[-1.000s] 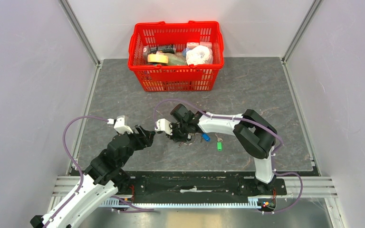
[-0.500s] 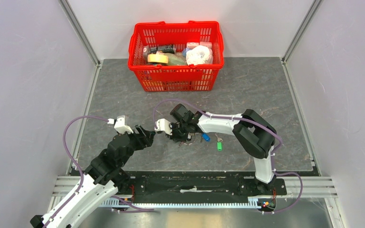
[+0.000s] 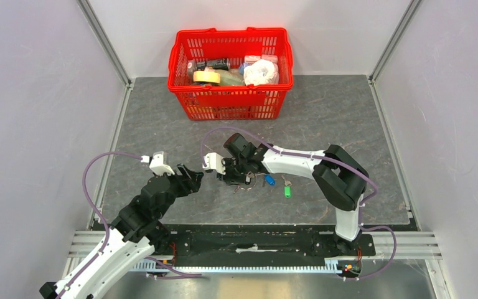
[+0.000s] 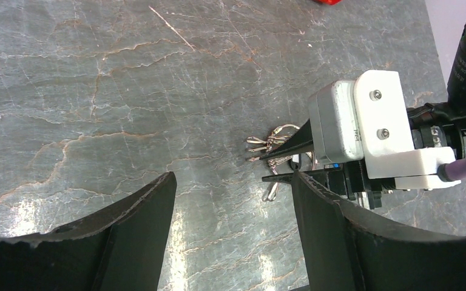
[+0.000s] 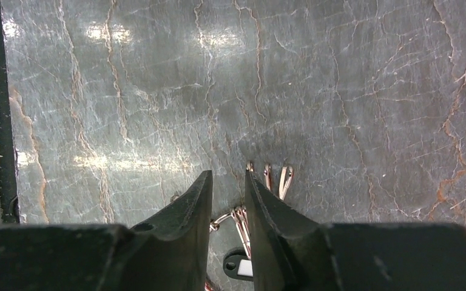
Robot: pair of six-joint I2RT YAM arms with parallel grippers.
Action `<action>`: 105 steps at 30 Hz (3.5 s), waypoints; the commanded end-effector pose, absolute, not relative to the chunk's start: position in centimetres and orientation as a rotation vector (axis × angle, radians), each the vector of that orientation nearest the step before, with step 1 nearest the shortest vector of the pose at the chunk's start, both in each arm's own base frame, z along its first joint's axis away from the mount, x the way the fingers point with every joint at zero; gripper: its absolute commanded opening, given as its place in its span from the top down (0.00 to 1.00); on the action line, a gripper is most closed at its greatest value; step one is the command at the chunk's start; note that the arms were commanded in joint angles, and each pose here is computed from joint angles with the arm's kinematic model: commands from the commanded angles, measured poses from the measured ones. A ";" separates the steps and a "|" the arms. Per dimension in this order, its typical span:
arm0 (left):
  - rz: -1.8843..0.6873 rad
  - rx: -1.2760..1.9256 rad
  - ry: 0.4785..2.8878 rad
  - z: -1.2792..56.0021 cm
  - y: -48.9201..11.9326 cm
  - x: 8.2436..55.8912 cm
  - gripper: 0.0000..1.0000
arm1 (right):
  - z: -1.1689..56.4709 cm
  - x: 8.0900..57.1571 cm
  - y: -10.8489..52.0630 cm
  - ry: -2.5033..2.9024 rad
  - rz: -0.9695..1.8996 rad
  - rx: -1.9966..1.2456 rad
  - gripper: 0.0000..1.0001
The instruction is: Put the keys on the keyring
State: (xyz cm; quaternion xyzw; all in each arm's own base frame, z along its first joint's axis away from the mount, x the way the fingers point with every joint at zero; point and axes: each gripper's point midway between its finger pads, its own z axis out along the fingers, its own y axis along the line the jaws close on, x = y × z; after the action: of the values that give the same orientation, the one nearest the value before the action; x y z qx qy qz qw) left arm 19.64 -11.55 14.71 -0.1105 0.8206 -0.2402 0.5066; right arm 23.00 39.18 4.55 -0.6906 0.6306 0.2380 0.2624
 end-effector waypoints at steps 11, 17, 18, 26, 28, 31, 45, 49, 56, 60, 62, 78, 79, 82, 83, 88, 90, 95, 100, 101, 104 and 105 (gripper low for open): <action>-0.578 -0.281 1.947 15.2 -11.5 20.1 0.23 | 5.4 25.6 40.8 1.658 0.626 -1.804 0.66; -0.576 -0.284 1.947 15.2 -11.4 20.1 0.23 | 4.6 25.6 40.6 1.677 0.630 -1.807 0.66; -0.575 -0.281 1.951 15.1 -11.5 20.1 0.23 | 4.5 25.7 40.5 1.681 0.629 -1.807 0.66; -0.570 -0.283 1.952 15.1 -11.4 20.1 0.23 | 3.3 25.5 40.0 1.709 0.622 -1.826 0.71; -0.570 -0.284 1.952 15.0 -11.4 20.1 0.23 | 3.0 25.5 39.7 1.719 0.608 -1.836 0.72; -0.568 -0.284 1.953 15.0 -11.4 20.1 0.23 | 2.6 25.4 39.2 1.732 0.593 -1.852 0.74; -0.568 -0.279 1.959 15.0 -11.5 20.1 0.23 | 3.5 24.8 38.1 1.738 0.573 -1.857 0.70; -0.569 -0.275 1.963 14.9 -11.6 20.2 0.23 | 4.2 24.3 37.2 1.739 0.560 -1.919 0.68; -0.571 -0.274 1.962 14.9 -11.6 20.1 0.23 | 3.8 24.0 37.4 1.753 0.587 -1.934 0.69; -0.575 -0.274 1.963 14.9 -11.6 20.1 0.23 | 3.9 24.1 37.7 1.750 0.597 -1.921 0.74; -0.573 -0.274 1.965 14.9 -11.6 20.1 0.23 | 4.0 24.1 37.8 1.749 0.599 -1.913 0.77; -0.681 -0.208 1.934 16.2 -13.2 19.6 0.23 | 10.8 24.0 39.0 1.626 0.669 -1.722 1.00; -0.696 -0.200 1.927 16.4 -13.4 19.6 0.23 | 11.5 23.8 39.0 1.612 0.676 -1.703 1.00; -0.766 -0.170 1.909 17.3 -14.3 19.2 0.23 | 13.7 23.3 38.8 1.568 0.700 -1.653 1.00; -0.795 -0.155 1.904 17.6 -14.7 19.0 0.23 | 14.5 23.1 38.7 1.553 0.712 -1.635 1.00; -0.950 -0.076 1.858 19.8 -16.8 18.1 0.23 | 18.4 21.6 38.1 1.488 0.779 -1.558 1.00; -1.006 -0.044 1.840 20.6 -17.6 17.7 0.23 | 19.9 21.0 37.8 1.467 0.805 -1.527 1.00; -1.124 0.048 1.798 22.5 -19.2 16.5 0.23 | 23.9 19.0 36.9 1.381 0.890 -1.451 1.00; -1.248 0.144 1.707 25.2 -20.6 15.2 0.23 | 27.2 17.0 35.9 1.344 0.979 -1.392 1.00; -1.277 0.163 1.682 26.0 -20.8 14.9 0.23 | 27.7 16.7 35.8 1.343 0.997 -1.381 1.00; -1.361 0.221 1.629 27.6 -21.5 13.8 0.23 | 29.6 15.4 35.2 1.329 1.064 -1.344 1.00; -1.389 0.244 1.592 28.4 -21.8 13.5 0.23 | 30.3 15.1 35.0 1.328 1.084 -1.322 1.00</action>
State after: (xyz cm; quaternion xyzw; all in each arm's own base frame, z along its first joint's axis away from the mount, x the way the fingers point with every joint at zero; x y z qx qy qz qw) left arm 15.57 -20.30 22.60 0.0511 0.7289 -0.4909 0.4744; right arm 16.93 35.25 26.32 -0.5692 0.5650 0.3874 0.4547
